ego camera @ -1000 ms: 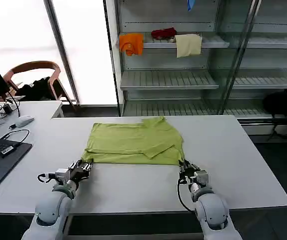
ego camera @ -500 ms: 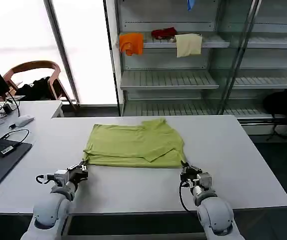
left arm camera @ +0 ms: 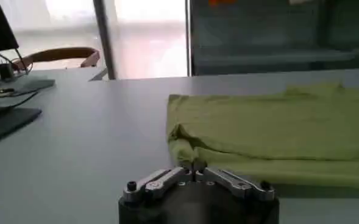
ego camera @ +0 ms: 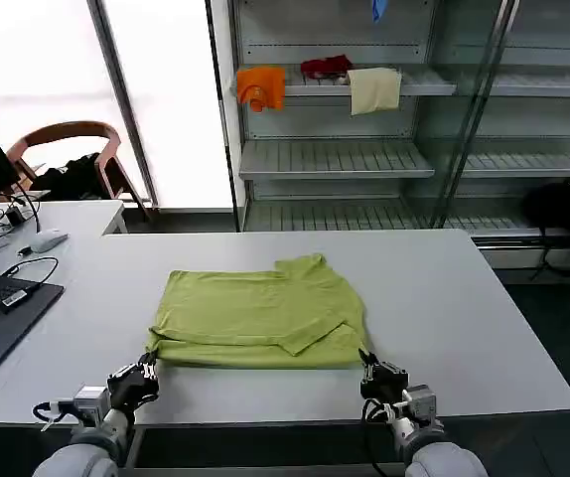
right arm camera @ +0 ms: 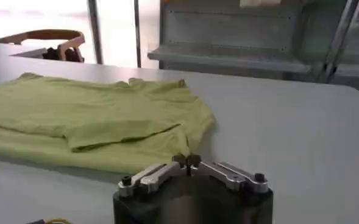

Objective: Fold and organize the clothes.

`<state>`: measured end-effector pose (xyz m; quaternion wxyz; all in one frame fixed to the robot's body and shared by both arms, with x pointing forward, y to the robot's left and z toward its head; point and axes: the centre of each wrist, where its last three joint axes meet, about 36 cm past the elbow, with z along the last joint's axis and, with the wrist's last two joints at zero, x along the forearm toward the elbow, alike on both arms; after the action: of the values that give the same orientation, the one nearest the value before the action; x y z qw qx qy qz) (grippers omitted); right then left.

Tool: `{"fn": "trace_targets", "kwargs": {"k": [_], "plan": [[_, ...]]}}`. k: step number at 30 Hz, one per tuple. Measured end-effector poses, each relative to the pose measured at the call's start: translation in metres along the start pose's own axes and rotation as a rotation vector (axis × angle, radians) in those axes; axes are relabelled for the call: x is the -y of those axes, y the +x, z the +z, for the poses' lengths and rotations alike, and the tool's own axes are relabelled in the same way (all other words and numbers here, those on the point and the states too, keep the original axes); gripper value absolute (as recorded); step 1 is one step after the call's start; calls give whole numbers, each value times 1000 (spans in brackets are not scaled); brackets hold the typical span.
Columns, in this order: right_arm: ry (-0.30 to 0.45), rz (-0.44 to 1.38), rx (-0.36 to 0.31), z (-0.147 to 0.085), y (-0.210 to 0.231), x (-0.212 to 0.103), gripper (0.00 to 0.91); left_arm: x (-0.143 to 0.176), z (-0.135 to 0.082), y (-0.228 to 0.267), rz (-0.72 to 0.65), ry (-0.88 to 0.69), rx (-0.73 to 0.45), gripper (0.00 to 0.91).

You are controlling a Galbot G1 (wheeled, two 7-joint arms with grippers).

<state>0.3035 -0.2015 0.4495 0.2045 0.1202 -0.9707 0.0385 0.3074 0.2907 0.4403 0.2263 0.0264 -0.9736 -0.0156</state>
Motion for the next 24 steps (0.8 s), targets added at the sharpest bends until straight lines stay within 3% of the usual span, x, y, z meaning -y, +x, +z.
{"fn": "trace_targets", "kwargs": {"k": [1, 2, 3, 4, 5, 6, 12, 24], "plan": [[-2, -2, -6, 2, 3, -1, 0, 0, 1, 5, -7, 3, -5, 0], [-3, -4, -12, 3, 6, -2, 0, 0, 3, 10, -16, 5, -11, 91], [-5, -5, -17, 4, 9, -3, 0, 0, 6, 14, -25, 9, -20, 393], [-5, -6, -21, 6, 11, -4, 0, 0, 8, 17, -33, 11, -27, 867], [-5, -6, -24, 6, 13, -5, 867, 1, 9, 20, -39, 14, -32, 907], [-4, -5, -26, 7, 14, -6, 907, 2, 11, 22, -45, 15, -36, 907], [-6, 18, -12, 3, 21, -9, 907, 4, 14, 31, -78, 8, -36, 907], [-1, 25, 105, -32, -13, -4, 907, -14, -15, 22, -100, -28, 57, 907]]}}
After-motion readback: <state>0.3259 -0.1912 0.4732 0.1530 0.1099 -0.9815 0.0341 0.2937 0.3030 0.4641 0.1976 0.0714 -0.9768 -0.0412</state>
